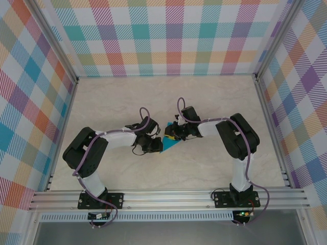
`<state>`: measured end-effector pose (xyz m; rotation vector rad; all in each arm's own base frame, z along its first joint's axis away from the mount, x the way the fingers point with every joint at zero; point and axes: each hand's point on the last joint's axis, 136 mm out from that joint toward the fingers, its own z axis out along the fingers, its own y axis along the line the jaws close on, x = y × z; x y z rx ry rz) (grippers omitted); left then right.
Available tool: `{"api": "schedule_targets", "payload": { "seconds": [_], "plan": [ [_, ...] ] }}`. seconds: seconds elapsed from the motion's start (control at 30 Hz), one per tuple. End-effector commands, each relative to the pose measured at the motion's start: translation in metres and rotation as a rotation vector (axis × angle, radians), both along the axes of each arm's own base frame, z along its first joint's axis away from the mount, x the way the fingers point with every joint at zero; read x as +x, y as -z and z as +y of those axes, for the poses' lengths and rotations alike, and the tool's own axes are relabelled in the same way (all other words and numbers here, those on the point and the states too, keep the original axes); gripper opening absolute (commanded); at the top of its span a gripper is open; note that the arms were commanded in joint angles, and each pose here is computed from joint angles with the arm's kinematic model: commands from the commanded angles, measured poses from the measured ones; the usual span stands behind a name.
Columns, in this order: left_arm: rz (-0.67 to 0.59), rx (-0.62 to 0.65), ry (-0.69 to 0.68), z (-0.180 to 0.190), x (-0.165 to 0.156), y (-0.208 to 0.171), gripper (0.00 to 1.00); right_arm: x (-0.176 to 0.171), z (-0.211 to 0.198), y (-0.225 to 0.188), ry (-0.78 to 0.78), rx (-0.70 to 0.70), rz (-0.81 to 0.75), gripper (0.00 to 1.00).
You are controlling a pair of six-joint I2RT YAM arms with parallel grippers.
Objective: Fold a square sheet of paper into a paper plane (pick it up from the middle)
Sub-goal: Fourth fold the wing at the center of the table.
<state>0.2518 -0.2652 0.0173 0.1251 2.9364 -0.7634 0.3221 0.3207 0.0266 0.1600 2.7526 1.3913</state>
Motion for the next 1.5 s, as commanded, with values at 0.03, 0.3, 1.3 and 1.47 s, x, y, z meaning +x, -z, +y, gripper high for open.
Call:
{"api": "schedule_targets", "payload": {
  "seconds": [0.03,0.3,1.3,1.47],
  "plan": [
    [0.101,0.144,-0.006,0.030,-0.033,0.011,0.16,-0.017,-0.022,0.039,0.040,-0.132,0.087,0.26],
    [-0.041,0.067,-0.045,0.021,-0.013,-0.034,0.21,-0.017,-0.022,0.039,0.040,-0.132,0.087,0.26],
    [0.034,-0.118,-0.093,-0.010,0.002,0.019,0.15,-0.018,-0.023,0.040,0.038,-0.138,0.095,0.26],
    [0.050,-0.113,-0.087,0.000,-0.012,0.018,0.15,-0.018,-0.024,0.040,0.040,-0.139,0.095,0.26]
  ]
}}
